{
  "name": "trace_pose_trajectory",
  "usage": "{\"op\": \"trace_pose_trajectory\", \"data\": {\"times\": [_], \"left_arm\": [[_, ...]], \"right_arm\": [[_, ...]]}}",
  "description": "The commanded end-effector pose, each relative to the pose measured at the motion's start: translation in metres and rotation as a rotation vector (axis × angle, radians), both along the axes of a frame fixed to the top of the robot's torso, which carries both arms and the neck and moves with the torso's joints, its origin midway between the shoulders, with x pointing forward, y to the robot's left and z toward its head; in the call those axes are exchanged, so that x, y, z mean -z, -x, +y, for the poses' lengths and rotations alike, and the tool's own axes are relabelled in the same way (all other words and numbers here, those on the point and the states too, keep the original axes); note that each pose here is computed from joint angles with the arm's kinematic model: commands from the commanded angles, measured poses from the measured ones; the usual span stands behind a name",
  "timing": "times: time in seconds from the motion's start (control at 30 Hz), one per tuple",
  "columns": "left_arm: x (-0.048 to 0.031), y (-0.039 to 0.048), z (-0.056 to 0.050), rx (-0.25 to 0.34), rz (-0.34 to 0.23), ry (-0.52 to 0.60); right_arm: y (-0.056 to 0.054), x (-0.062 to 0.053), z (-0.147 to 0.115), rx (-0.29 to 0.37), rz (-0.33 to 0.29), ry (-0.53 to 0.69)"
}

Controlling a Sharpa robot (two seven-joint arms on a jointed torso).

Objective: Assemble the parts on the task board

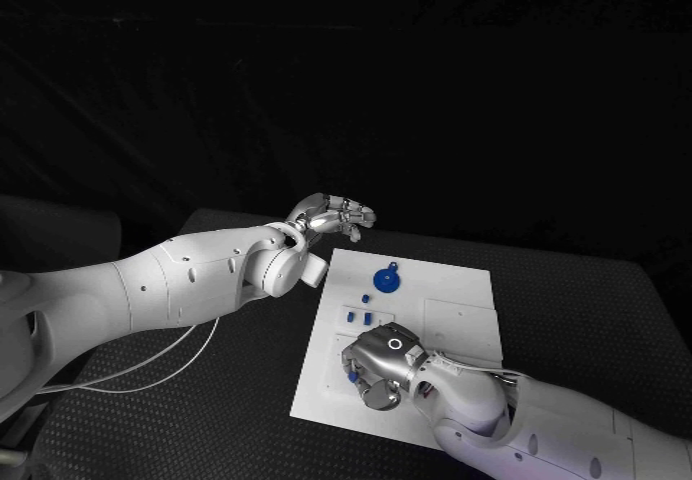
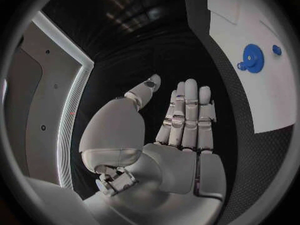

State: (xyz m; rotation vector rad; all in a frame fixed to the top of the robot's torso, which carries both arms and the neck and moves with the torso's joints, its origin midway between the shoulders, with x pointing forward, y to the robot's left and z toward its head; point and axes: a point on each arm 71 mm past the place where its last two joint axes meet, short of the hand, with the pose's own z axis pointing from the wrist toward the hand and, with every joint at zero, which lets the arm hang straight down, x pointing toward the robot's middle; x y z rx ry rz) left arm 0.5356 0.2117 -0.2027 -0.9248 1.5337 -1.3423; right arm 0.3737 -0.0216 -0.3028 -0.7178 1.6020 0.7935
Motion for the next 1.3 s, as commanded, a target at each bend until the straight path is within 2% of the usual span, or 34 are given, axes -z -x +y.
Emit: {"op": "trace_pose_trajectory", "data": {"times": [0.03, 0.4, 0.7, 0.87, 1.0, 1.07, 1.13, 1.17, 1.23, 1.3], "left_arm": [[-0.0012, 0.0003, -0.002, 0.014, 0.000, 0.012], [-0.0011, 0.0003, 0.001, 0.010, 0.001, 0.010], [-0.0012, 0.0004, 0.002, 0.007, 0.001, 0.009], [-0.0011, 0.0002, 0.003, 0.004, 0.000, 0.008], [-0.0009, 0.0001, 0.006, 0.000, 0.001, 0.006], [-0.0007, -0.0006, 0.008, -0.002, 0.001, 0.005], [-0.0006, -0.0012, 0.010, -0.007, 0.000, 0.003], [-0.0004, -0.0017, 0.012, -0.011, 0.000, 0.002], [0.0000, -0.0027, 0.013, -0.015, 0.000, 0.000], [0.0004, -0.0036, 0.014, -0.019, 0.000, -0.002]], "right_arm": [[0.002, 0.004, -0.002, 0.001, 0.019, -0.005], [0.000, 0.000, -0.009, 0.024, 0.017, -0.071], [0.002, -0.007, -0.017, 0.040, -0.011, -0.133], [0.003, -0.020, -0.031, 0.063, -0.017, -0.187], [-0.008, -0.042, -0.053, 0.125, 0.010, -0.257], [-0.017, -0.051, -0.068, 0.188, 0.067, -0.290], [-0.025, -0.060, -0.082, 0.231, 0.090, -0.287], [-0.030, -0.064, -0.091, 0.263, 0.122, -0.283], [-0.042, -0.069, -0.108, 0.358, 0.240, -0.278], [-0.051, -0.073, -0.123, 0.415, 0.334, -0.262]]}}
